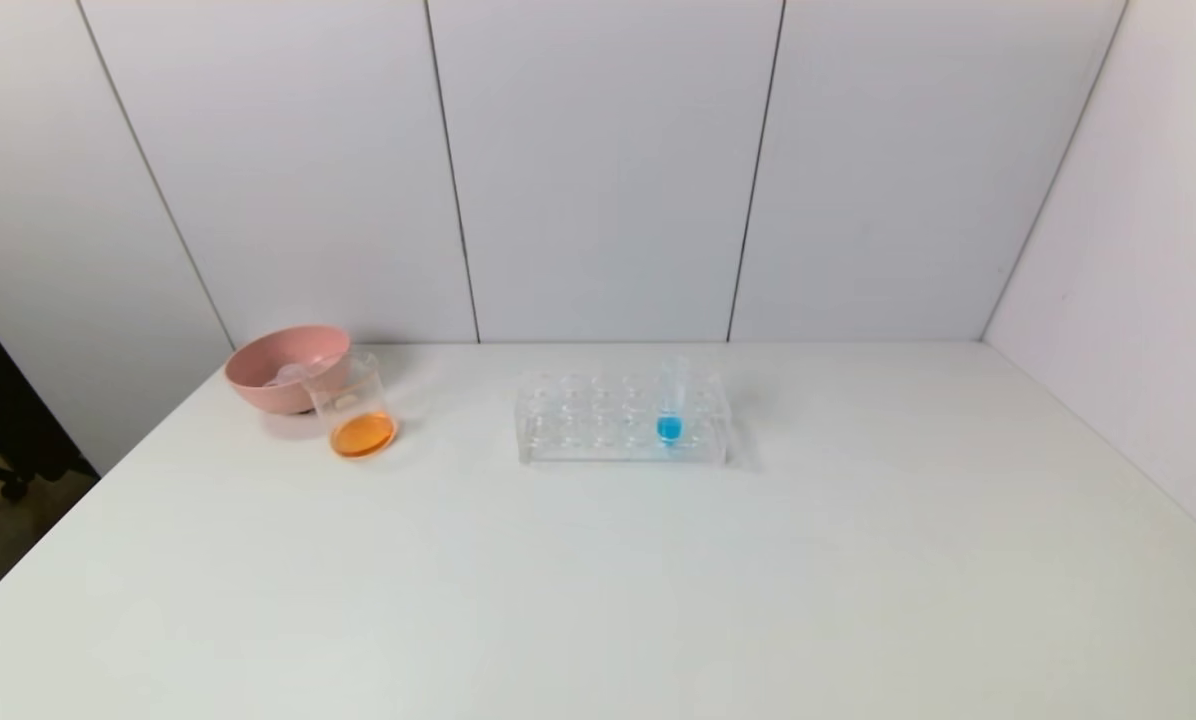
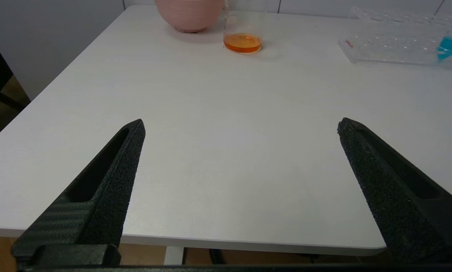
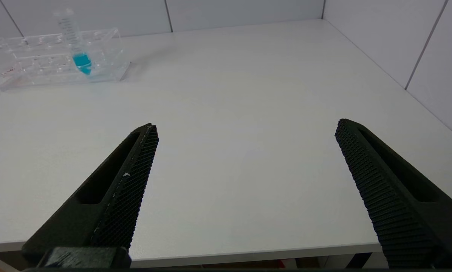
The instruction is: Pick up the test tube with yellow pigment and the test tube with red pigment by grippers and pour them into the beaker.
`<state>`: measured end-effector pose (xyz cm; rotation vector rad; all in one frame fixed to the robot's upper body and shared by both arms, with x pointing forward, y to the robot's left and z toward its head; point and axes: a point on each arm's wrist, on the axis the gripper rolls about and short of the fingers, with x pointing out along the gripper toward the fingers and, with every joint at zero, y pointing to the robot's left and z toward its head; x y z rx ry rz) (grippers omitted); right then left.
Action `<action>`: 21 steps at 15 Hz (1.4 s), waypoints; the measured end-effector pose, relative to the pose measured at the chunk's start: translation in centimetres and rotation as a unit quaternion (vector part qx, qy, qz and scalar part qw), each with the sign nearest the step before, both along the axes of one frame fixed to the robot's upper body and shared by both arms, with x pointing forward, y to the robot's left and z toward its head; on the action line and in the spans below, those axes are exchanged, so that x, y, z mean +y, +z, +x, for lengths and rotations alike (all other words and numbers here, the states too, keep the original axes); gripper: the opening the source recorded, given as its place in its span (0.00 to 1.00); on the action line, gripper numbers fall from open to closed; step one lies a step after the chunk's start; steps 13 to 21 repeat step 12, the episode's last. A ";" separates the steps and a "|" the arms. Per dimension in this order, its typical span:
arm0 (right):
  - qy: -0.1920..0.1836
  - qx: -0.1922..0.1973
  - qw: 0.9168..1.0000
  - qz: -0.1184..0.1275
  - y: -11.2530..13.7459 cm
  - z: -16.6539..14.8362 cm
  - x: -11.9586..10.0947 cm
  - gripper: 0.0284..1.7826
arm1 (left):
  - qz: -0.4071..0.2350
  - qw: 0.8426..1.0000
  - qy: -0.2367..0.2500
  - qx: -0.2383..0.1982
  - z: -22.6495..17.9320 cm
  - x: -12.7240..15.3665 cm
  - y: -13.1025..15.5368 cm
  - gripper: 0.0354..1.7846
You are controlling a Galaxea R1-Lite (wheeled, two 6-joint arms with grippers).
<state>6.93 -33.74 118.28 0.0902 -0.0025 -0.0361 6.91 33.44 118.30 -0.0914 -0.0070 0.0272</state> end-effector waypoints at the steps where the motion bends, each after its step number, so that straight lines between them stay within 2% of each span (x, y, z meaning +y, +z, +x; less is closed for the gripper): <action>1: 0.000 0.000 1.000 0.000 0.0 0.0 0.0 0.96 | 0.000 1.000 0.000 0.000 0.0 0.0 0.0 1.00; 21: -0.001 -0.001 1.000 0.001 0.0 0.0 0.0 0.96 | 0.000 1.000 0.001 0.000 0.0 0.0 0.0 1.00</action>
